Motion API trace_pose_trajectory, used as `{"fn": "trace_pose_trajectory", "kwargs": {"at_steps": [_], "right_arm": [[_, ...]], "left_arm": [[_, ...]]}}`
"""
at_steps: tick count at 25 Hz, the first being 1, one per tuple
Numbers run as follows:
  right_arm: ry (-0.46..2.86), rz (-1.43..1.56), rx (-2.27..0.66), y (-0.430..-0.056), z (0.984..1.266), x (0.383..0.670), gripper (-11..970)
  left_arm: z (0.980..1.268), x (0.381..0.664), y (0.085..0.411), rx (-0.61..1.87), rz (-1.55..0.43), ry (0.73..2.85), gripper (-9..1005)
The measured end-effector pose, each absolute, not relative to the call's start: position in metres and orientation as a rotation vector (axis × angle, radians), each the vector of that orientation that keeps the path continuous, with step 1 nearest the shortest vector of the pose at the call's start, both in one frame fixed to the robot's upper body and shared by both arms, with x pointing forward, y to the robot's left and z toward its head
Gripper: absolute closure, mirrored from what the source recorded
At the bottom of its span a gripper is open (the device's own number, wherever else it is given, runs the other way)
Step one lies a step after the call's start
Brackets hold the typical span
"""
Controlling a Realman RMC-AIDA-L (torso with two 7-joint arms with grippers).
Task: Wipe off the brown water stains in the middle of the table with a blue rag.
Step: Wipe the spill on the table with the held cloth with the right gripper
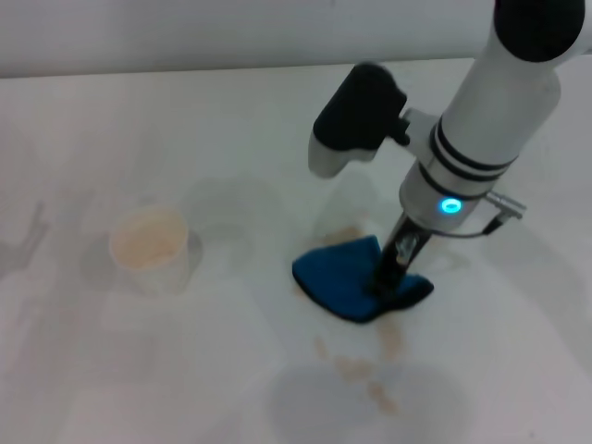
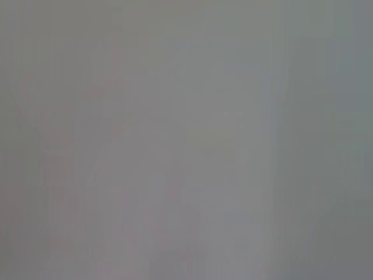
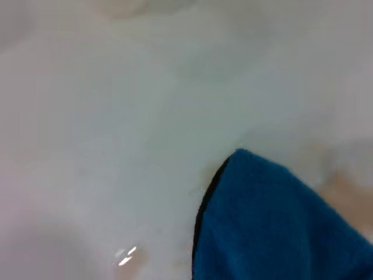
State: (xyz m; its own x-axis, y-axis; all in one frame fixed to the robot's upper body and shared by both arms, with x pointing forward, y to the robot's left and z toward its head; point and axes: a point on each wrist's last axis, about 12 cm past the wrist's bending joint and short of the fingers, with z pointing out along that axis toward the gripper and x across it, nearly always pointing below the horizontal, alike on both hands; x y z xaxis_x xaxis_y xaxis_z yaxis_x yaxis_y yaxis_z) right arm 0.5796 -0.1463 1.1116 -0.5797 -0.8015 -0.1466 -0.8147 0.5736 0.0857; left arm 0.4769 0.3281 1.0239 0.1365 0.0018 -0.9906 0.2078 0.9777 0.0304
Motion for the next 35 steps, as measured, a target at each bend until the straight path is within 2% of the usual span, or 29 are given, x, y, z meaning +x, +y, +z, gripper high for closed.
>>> {"fn": "trace_pose_trajectory", "kwargs": {"at_steps": [12, 20, 26, 35], "right_arm": [[2.704, 0.478, -1.649, -0.143, 1.11, 0.543, 772], [2.678, 0.532, -1.797, -0.154, 1.104, 0.526, 785], [2.673, 0.394, -1.842, -0.159, 1.096, 0.527, 797], [2.568, 0.312, -1.814, -0.147, 1.101, 0.544, 818]], "left_arm": [[1.025, 0.479, 0.326, 0.178, -0.155, 1.425, 117], [1.026, 0.483, 0.327, 0.187, -0.154, 1.423, 117], [1.028, 0.487, 0.327, 0.189, -0.151, 1.423, 116], [1.031, 0.494, 0.329, 0.18, -0.14, 1.422, 116]]}}
